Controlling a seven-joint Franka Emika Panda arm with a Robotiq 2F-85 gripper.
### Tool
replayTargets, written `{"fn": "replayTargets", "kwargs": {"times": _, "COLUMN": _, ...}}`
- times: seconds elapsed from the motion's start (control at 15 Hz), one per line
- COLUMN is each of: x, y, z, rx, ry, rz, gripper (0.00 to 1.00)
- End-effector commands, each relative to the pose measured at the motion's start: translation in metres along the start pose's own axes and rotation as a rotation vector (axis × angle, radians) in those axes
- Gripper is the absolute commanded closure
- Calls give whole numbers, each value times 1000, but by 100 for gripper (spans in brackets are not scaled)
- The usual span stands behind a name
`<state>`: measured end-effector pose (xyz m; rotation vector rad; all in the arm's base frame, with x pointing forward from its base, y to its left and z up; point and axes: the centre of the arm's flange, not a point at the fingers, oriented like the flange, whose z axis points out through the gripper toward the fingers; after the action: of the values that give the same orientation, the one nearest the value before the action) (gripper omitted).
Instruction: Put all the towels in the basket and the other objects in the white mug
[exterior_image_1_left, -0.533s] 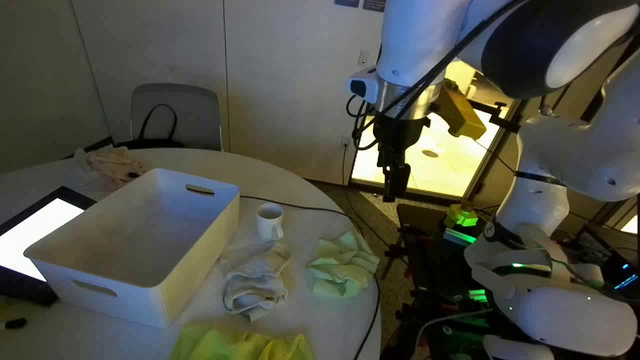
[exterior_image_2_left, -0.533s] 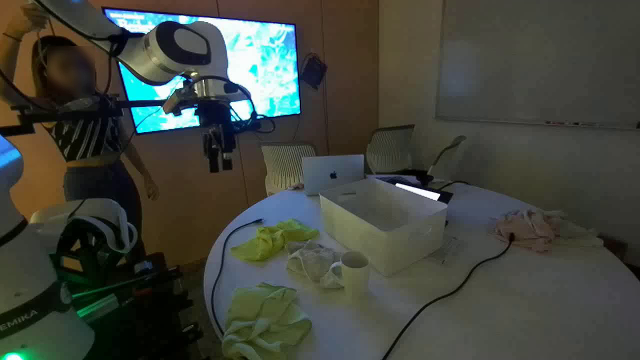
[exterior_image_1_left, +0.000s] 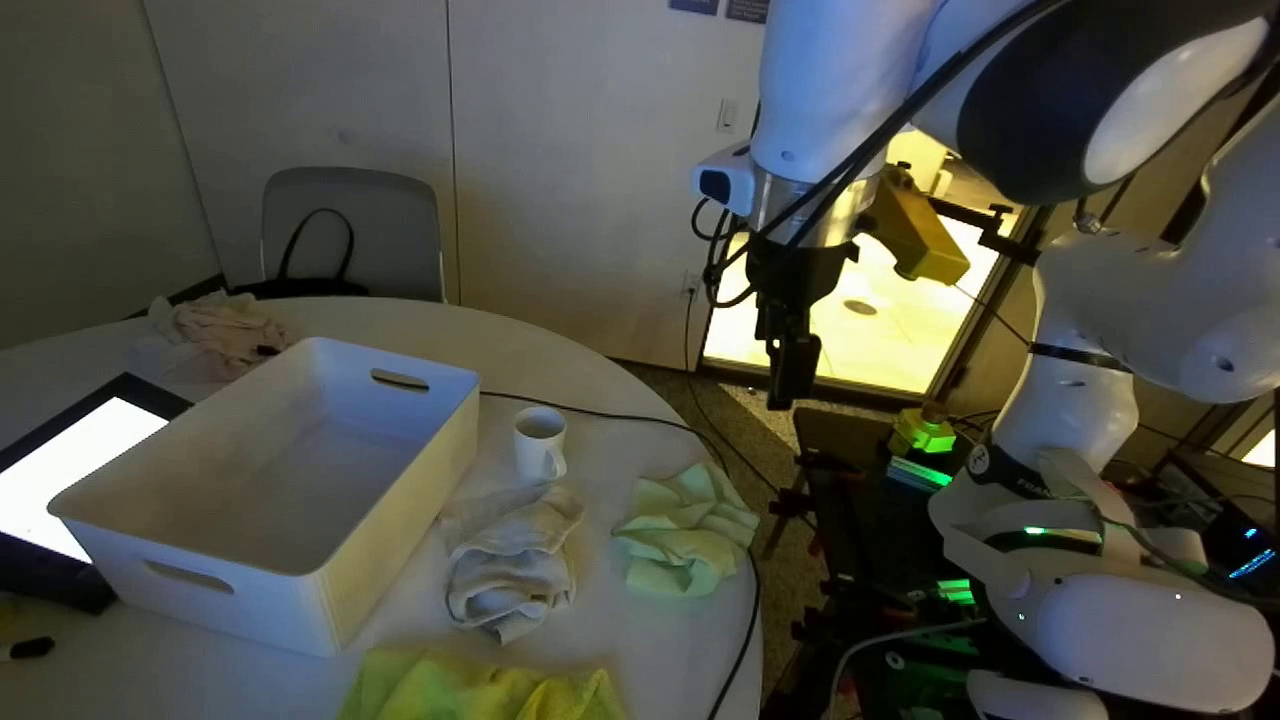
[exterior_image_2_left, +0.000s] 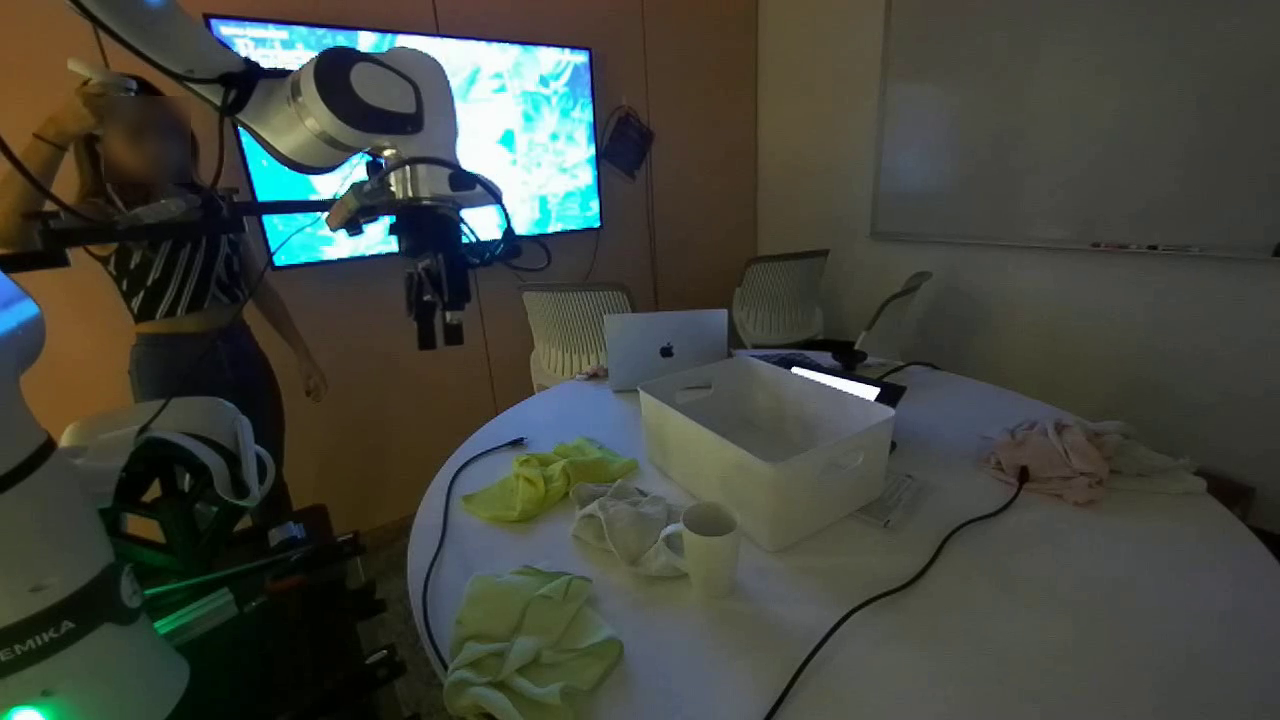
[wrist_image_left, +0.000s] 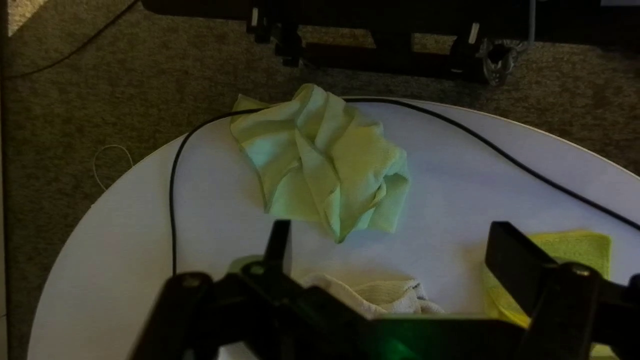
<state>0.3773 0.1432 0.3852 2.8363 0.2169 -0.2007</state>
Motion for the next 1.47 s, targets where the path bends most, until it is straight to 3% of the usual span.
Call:
{"fn": "replayTargets", "kwargs": {"times": 0.0, "x": 13, "y": -13, "z": 38, "rx": -5, "ry": -9, "rz": -24, "gripper": 0}}
{"fn": "replayTargets", "kwargs": {"times": 0.33, "x": 41, "y": -38, "z": 105, "rx": 7, "ry": -26, "rz": -23, "gripper": 0}}
{"fn": "replayTargets", "kwargs": {"times": 0.87, "x": 83, "y": -75, "z": 158, "rx": 25, "ry": -47, "rz": -65, "gripper": 0}}
{"fn": "replayTargets", "kwargs": {"times": 1.4, "x": 104, "y": -100, "z": 202, "rx": 38, "ry": -95, "rz": -58, "gripper": 0}}
